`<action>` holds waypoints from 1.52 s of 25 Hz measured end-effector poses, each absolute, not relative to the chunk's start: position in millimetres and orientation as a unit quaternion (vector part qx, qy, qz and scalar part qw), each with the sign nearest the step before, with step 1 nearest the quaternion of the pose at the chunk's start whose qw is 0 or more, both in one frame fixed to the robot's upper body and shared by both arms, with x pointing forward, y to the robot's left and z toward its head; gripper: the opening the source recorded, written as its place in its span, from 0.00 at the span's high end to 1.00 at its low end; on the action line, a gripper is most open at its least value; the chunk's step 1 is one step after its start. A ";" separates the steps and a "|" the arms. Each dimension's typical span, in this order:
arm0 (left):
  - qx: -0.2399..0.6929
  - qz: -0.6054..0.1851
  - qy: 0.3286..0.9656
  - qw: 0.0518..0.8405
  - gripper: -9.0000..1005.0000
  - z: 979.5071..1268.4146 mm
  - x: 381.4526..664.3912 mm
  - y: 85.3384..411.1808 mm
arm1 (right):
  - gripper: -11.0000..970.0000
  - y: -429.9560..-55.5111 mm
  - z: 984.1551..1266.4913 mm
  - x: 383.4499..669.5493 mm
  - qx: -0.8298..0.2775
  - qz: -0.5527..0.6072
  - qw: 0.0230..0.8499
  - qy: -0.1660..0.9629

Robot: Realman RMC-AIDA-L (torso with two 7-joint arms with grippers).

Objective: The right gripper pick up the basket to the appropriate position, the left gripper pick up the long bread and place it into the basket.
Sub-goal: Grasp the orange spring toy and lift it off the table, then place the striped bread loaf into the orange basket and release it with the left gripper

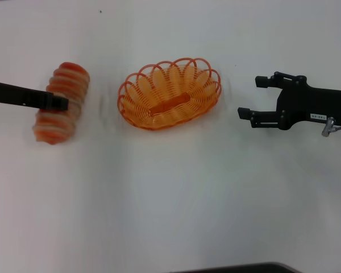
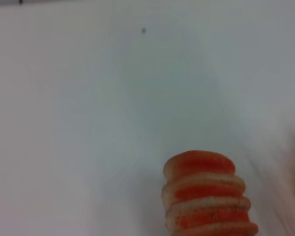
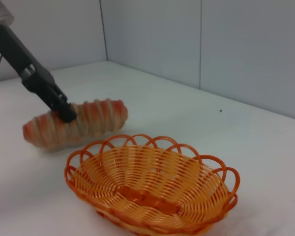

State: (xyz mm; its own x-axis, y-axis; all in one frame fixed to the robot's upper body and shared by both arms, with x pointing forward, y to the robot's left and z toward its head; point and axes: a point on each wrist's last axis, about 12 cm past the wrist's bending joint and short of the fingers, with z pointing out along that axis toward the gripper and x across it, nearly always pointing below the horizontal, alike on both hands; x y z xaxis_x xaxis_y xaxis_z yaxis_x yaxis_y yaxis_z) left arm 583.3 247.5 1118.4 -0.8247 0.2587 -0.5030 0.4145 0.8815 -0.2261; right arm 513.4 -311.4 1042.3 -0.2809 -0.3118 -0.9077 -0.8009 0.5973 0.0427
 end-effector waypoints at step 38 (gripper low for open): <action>0.512 -0.236 0.725 0.396 0.76 1130.4 589.3 160.3 | 0.05 -308.8 1041.7 511.4 -0.365 0.270 0.470 0.757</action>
